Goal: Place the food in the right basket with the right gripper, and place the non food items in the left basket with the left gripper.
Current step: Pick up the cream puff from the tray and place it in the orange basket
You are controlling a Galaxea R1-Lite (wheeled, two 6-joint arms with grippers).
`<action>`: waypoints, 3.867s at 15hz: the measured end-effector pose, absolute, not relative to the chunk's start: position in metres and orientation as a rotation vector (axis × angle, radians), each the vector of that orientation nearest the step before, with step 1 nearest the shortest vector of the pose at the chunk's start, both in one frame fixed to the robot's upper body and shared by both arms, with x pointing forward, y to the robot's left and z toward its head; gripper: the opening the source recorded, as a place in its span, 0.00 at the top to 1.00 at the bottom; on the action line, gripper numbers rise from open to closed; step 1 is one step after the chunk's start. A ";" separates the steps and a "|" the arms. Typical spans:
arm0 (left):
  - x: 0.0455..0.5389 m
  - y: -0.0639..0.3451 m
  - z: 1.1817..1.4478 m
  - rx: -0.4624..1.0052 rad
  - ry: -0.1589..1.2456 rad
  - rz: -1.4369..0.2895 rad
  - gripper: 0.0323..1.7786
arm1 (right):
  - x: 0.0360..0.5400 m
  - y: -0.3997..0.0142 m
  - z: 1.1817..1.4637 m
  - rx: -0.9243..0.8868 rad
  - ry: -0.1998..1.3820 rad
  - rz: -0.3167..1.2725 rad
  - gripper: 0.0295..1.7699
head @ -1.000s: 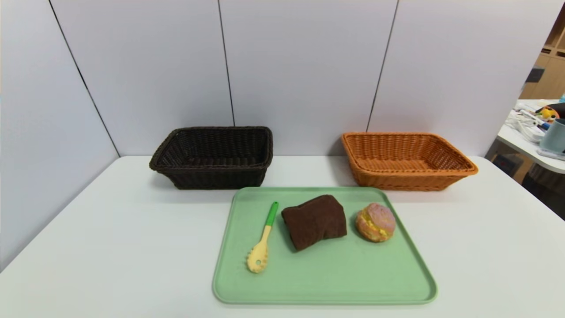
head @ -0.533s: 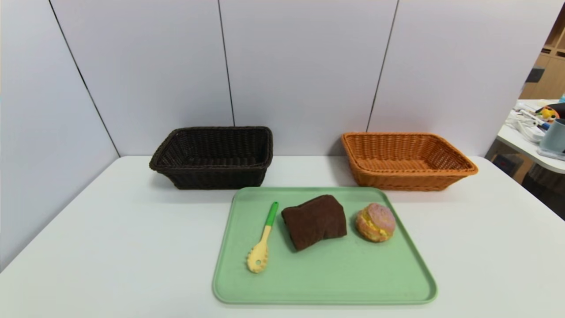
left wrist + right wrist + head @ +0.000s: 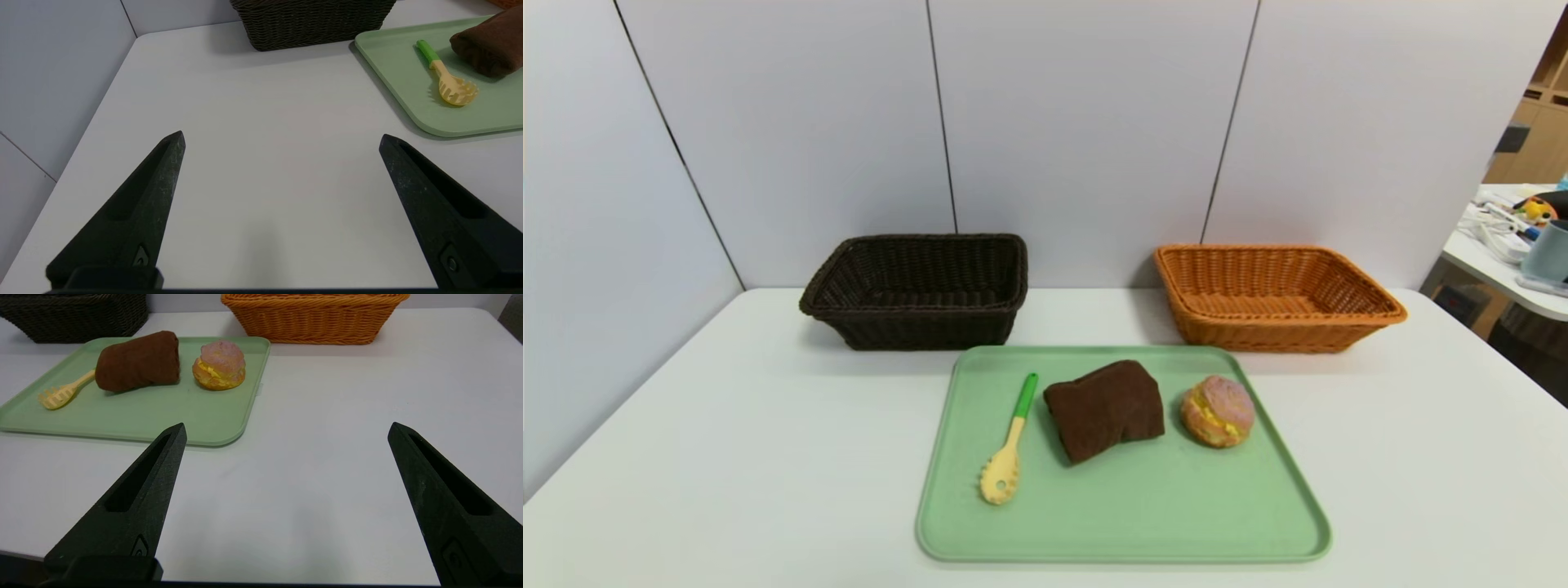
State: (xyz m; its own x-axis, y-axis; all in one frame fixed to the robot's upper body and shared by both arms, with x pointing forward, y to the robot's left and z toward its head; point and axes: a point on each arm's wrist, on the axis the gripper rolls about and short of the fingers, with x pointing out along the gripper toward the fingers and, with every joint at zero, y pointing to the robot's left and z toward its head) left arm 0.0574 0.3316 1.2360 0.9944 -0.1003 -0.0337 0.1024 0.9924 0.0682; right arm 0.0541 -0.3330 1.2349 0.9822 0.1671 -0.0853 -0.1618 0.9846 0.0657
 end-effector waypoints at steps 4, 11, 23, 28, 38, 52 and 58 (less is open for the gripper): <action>0.077 0.331 1.279 0.058 0.124 -0.126 0.05 | 0.074 -0.333 1.260 0.066 0.211 0.193 0.04; 0.143 0.330 1.341 0.047 0.354 -0.169 0.05 | 0.156 -0.331 1.301 0.083 0.513 0.180 0.04; 0.273 0.317 1.348 -0.007 0.546 -0.439 0.05 | 0.260 -0.321 1.324 0.063 0.703 0.267 0.04; 0.288 0.304 1.338 -0.006 0.599 -0.504 0.05 | 0.274 -0.316 1.316 0.072 0.756 0.317 0.04; 0.289 0.298 1.330 -0.005 0.635 -0.531 0.05 | 0.289 -0.286 1.311 0.038 0.740 0.507 0.04; 0.287 0.293 1.325 0.008 0.653 -0.558 0.05 | 0.366 -0.235 1.280 -0.077 0.886 0.473 0.04; 0.286 0.289 1.323 0.014 0.659 -0.578 0.05 | 0.380 -0.228 1.263 -0.129 0.933 0.455 0.04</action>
